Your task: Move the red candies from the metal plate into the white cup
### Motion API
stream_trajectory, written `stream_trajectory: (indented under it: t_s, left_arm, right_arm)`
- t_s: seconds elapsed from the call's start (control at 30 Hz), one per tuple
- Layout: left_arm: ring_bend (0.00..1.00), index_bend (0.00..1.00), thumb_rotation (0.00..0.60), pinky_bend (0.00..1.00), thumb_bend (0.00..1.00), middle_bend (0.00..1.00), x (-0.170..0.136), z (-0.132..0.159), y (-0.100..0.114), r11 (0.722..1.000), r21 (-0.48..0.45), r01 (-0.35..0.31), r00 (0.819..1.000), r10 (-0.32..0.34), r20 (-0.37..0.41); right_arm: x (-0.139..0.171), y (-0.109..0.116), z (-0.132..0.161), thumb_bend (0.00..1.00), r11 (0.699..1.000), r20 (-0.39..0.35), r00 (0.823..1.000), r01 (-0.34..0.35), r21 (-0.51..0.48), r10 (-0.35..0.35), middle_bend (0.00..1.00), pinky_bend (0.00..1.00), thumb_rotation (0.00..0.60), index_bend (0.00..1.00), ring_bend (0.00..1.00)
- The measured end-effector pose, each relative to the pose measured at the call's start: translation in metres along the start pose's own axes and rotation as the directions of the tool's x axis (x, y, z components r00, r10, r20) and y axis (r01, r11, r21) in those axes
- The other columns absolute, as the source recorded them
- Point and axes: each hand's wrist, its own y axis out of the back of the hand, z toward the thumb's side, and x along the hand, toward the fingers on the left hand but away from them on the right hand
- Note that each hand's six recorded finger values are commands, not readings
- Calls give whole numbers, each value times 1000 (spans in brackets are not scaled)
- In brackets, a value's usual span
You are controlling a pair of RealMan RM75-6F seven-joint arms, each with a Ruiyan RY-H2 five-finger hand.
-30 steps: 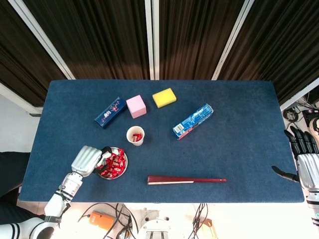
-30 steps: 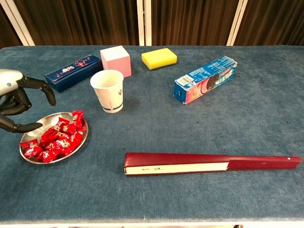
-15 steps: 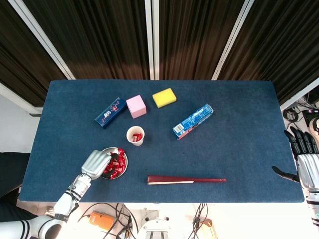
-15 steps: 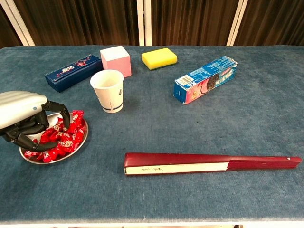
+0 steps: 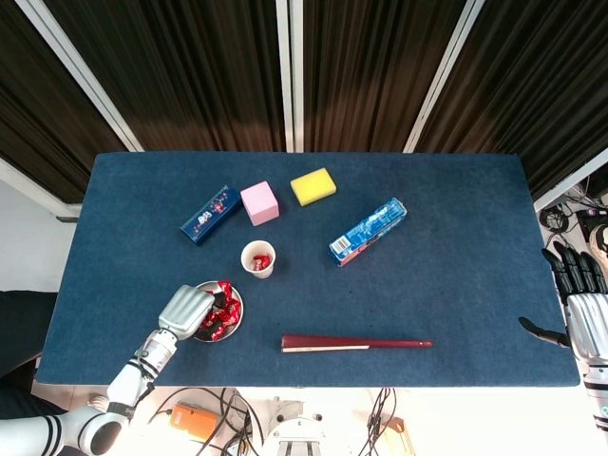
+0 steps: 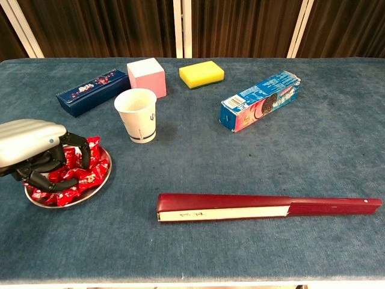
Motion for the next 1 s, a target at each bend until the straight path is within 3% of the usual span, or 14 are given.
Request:
stream_trajectory:
  t_s: [0.27, 0.47, 0.73, 0.9, 1.0]
  left_arm:
    - [845, 561, 579, 717, 390, 930, 1, -1, -2, 1000, 0, 4, 1000, -4, -4]
    - [845, 570, 589, 717, 405, 930, 1, -1, 3, 1000, -11, -11, 1000, 11, -8]
    - [846, 570, 588, 717, 406, 930, 3, 5, 49, 990, -74, -122, 992, 123, 14]
    - [846, 570, 586, 717, 405, 931, 21, 17, 89, 974, -113, -198, 978, 204, 43]
    - [846, 570, 586, 717, 404, 932, 35, 25, 104, 969, -140, -205, 975, 215, 58]
  right_arm:
    - [0, 0, 0, 120, 1000, 0, 1000, -2, 1, 2, 0, 0, 600, 0, 0]
    - [0, 1, 0, 120, 1000, -1, 1000, 3, 1, -3, 0, 0, 600, 0, 0]
    - [2, 2, 0, 119, 1000, -1, 1000, 10, 1, -10, 0, 0, 600, 0, 0]
    - [2, 4, 0, 120, 1000, -2, 1000, 14, 2, -14, 0, 0, 600, 0, 0]
    - [3, 4, -1, 120, 1000, 2, 1000, 15, 2, -15, 0, 0, 600, 0, 0]
